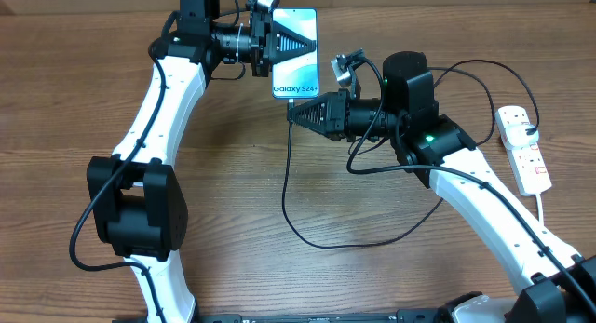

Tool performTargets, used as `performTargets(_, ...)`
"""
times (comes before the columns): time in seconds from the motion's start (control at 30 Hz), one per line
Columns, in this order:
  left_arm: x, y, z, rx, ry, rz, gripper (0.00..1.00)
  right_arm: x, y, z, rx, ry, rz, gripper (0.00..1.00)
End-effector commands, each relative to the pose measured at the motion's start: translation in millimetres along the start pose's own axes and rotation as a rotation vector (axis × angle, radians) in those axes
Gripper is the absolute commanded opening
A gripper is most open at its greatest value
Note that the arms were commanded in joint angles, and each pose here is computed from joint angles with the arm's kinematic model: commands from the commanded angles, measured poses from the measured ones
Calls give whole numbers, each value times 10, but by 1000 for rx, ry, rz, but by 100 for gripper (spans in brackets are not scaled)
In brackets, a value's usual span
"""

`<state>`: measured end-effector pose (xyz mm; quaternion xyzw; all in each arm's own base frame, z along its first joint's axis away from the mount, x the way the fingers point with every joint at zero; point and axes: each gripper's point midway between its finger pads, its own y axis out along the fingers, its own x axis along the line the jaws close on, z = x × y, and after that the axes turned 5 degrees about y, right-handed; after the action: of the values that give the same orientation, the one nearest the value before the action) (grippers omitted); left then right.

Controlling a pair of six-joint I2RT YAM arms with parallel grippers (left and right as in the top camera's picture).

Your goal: Plug charger to phone and switch on socket

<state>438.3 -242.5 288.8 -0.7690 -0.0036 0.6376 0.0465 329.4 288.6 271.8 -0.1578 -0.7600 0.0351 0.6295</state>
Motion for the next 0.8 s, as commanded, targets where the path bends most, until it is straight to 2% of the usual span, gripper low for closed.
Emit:
performTargets(0.0, -120, 74, 144, 86, -22, 73, 4, -77, -62, -288, -143, -5, 56, 4)
performTargets(0.23, -85, 28, 95, 61, -36, 56, 4, -28, -102, -227, -88, -7, 16, 4)
performTargets(0.77, -61, -47, 48, 38, -58, 46, 4, 85, -161, -290, -93, -55, -35, 4)
